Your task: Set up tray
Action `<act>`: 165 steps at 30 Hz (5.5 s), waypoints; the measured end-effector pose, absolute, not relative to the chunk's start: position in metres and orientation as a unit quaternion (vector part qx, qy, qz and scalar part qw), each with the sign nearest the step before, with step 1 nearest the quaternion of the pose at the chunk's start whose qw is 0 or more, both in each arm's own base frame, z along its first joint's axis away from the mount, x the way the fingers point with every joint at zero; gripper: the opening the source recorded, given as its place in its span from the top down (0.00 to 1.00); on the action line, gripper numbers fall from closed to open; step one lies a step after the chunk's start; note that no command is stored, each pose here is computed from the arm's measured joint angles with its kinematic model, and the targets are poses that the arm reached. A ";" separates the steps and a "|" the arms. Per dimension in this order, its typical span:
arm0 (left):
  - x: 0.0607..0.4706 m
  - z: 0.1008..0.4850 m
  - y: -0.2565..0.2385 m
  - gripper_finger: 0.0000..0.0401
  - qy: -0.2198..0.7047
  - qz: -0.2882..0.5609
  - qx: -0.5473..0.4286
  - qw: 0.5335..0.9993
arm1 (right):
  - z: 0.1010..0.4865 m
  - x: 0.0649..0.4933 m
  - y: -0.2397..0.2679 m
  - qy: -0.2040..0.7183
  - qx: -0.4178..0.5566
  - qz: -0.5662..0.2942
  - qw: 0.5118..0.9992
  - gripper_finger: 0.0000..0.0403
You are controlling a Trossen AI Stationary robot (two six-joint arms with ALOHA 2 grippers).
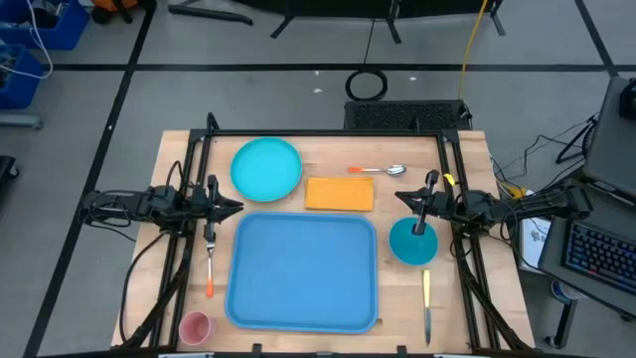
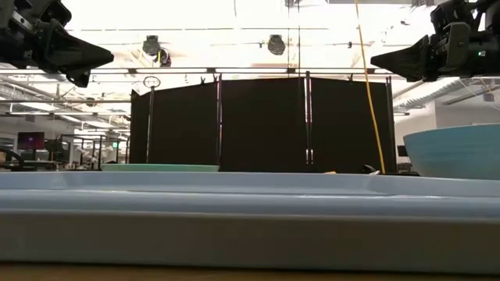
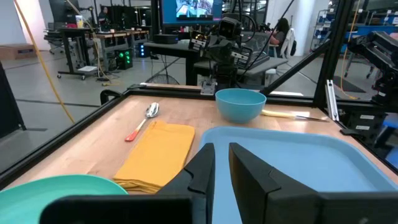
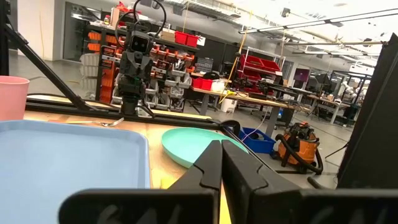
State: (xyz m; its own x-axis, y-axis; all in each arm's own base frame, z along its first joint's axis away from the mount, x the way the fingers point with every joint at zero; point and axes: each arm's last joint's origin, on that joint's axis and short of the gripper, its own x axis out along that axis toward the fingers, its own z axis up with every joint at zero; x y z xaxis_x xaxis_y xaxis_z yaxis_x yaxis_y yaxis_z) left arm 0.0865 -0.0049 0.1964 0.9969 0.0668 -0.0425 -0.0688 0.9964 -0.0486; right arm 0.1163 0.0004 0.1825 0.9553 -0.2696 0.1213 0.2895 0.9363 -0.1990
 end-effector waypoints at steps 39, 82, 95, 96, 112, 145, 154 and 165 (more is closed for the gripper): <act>0.086 0.197 -0.005 0.87 0.017 0.034 -0.026 0.999 | 0.212 0.110 -0.001 -0.224 0.075 -0.140 0.962 1.00; 0.086 0.212 -0.005 0.87 -0.066 0.023 -0.158 0.985 | 0.231 0.389 -0.007 0.332 -0.253 0.046 0.907 0.71; 0.086 0.211 -0.005 0.87 -0.061 0.023 -0.178 0.982 | 0.200 0.448 -0.046 0.401 -0.287 0.047 0.869 0.65; 0.086 0.211 -0.005 0.87 -0.060 0.023 -0.178 0.982 | 0.200 0.452 -0.049 0.400 -0.286 0.044 0.870 0.66; 0.086 0.211 -0.005 0.87 -0.058 0.023 -0.179 0.982 | 0.171 0.484 -0.091 0.446 -0.276 0.034 0.851 0.67; 0.086 0.211 -0.004 0.87 -0.060 0.037 -0.175 0.982 | 0.156 0.481 -0.127 0.452 -0.236 0.008 0.860 0.67; 0.086 0.211 -0.004 0.87 -0.060 0.037 -0.175 0.982 | 0.144 0.480 -0.135 0.455 -0.205 0.014 0.866 0.70; 0.086 0.211 -0.004 0.87 -0.059 0.042 -0.167 0.983 | 0.136 0.485 -0.137 0.445 -0.215 0.011 0.869 0.85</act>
